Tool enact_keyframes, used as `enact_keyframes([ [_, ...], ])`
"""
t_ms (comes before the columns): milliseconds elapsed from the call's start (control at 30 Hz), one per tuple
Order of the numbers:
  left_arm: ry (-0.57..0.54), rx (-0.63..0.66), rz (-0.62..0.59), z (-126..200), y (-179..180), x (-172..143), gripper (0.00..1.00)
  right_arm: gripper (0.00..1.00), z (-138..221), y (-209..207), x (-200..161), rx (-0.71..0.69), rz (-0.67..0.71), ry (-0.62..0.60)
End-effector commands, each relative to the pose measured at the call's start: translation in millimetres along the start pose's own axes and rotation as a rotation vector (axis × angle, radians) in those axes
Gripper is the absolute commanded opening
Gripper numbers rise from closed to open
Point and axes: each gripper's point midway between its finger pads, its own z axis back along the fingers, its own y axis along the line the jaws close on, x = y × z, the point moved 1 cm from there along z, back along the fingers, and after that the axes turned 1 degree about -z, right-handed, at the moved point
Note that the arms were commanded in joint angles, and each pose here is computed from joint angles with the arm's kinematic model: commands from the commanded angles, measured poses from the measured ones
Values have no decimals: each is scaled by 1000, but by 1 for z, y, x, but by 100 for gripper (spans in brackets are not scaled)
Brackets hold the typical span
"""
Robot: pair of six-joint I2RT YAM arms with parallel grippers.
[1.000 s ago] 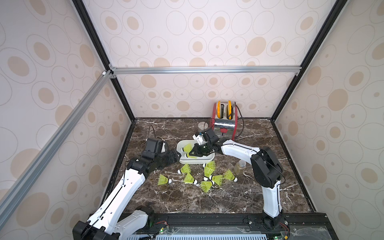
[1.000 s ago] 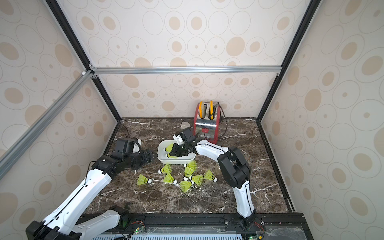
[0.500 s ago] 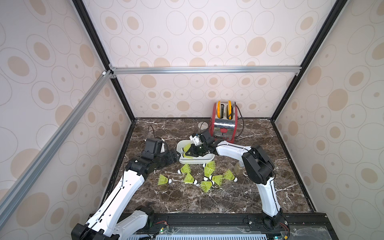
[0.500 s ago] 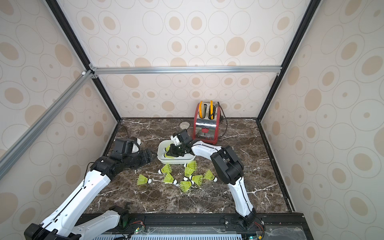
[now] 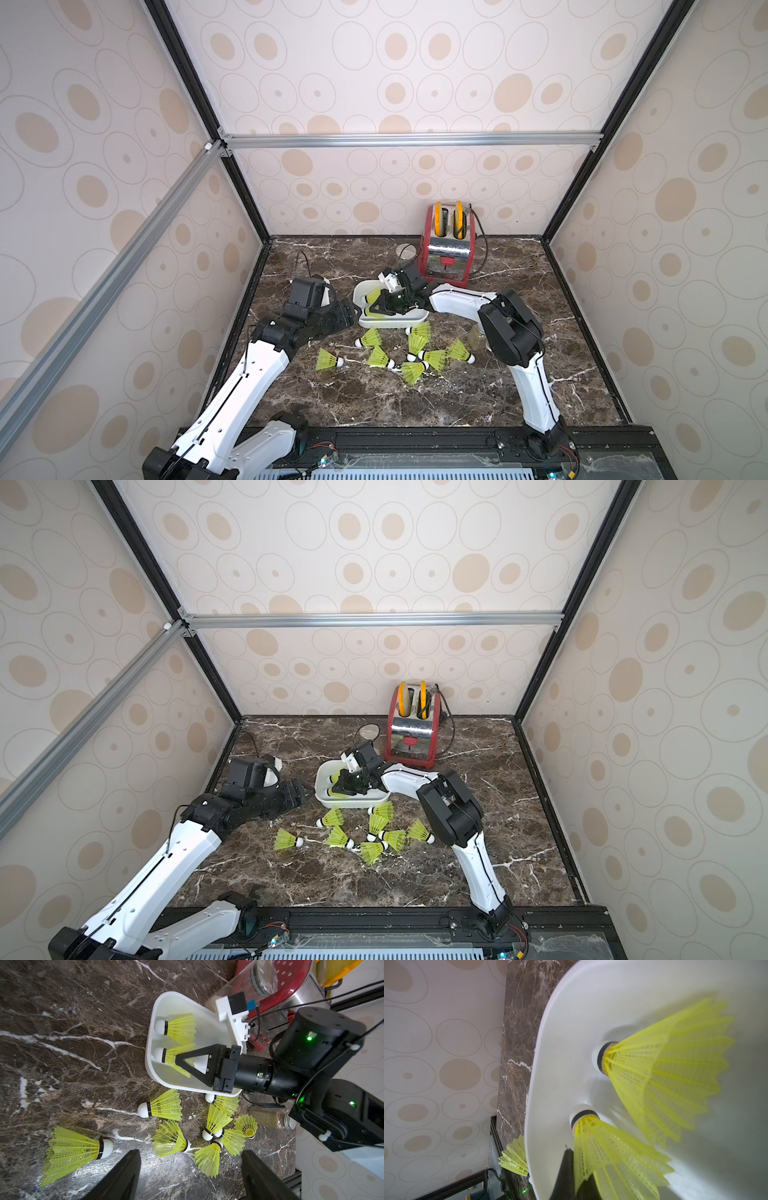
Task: Put the shuttlecocks into the storage box
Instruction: Place the shuttlecock in the storage box.
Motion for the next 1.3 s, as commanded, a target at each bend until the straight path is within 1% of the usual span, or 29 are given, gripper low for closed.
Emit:
enact_keyframes([
  [0,0,-14,-23,5,-4,0,79,0,-9,1,1,8,6,0],
  [67,4,-14,-22,4,-3,-1,79,0,-10,-2,2,2,1,2],
  [133,6,-14,-23,3,-3,-1,79,3,-11,-2,1,-5,1,6],
  [400,15,-14,-17,0,-1,-4,79,24,-10,-8,-1,-45,2,30],
  [500,15,-13,-16,-1,-1,-4,79,30,-8,-5,-1,-46,6,28],
  [700,11,-17,-16,0,-2,-4,79,39,8,8,7,-57,26,-3],
  [867,17,-15,-16,-2,0,-5,79,46,23,9,6,-135,12,10],
  [1000,26,-17,-19,-3,-1,-5,79,48,35,11,4,-164,11,10],
  [1267,40,-22,-38,0,-6,-4,79,48,63,25,3,-199,56,-5],
])
